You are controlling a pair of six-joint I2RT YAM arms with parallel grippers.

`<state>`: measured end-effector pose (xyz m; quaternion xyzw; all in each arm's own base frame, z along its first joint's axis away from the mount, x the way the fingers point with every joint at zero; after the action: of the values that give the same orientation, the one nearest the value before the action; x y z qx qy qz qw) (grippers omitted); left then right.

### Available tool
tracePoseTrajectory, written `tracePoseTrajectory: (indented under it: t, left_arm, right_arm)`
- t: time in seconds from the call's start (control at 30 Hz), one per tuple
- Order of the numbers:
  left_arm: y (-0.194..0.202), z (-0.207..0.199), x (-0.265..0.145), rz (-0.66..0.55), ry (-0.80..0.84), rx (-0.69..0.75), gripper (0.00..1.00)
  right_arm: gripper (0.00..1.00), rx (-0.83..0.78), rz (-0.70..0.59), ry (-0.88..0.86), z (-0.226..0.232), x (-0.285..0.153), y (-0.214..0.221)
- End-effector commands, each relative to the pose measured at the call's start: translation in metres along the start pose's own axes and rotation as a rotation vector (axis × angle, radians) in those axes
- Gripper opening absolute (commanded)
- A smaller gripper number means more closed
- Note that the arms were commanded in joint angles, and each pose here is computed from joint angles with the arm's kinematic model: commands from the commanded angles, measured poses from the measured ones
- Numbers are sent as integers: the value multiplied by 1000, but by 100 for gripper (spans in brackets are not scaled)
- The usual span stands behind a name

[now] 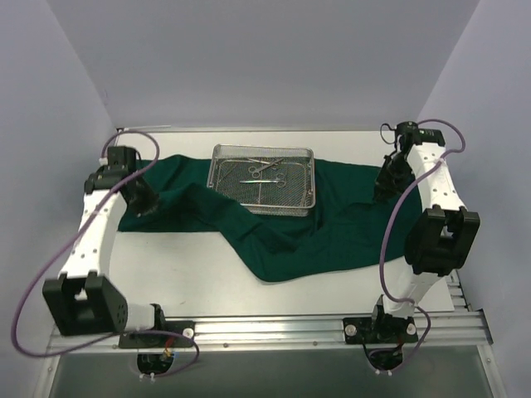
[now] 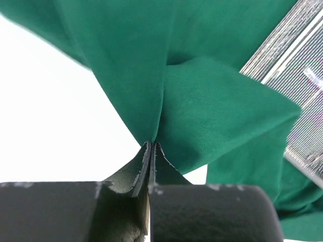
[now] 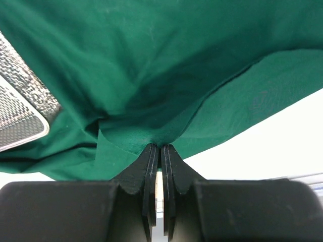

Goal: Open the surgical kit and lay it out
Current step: Open the surgical kit at the center of the board.

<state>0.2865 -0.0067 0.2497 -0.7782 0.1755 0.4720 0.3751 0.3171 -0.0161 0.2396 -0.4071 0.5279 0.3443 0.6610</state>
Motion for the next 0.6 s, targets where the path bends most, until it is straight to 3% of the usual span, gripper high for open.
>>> tracePoseTrajectory:
  t: [0.0, 0.27, 0.57]
  left_arm:
    - [34, 33, -34, 20, -67, -54, 2]
    - [93, 83, -86, -32, -39, -139, 2]
    - [150, 130, -121, 21, -84, -170, 2]
  right_arm:
    - [0, -8, -7, 16, -7, -17, 18]
    - [0, -1, 50, 34, -16, -27, 44]
    - [0, 1, 81, 32, -31, -43, 85]
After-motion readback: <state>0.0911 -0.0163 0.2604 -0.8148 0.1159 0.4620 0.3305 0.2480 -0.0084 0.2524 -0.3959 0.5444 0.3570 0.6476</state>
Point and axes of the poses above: each gripper's point midway between its finger pads, its own x axis out along the fingers, its own z axis along the line the jaws close on, y = z × x, the point moved 9 cm from there along -x, back along the fingers, and after that the axes turned 5 degrees about -x, right-handed, at the moved point
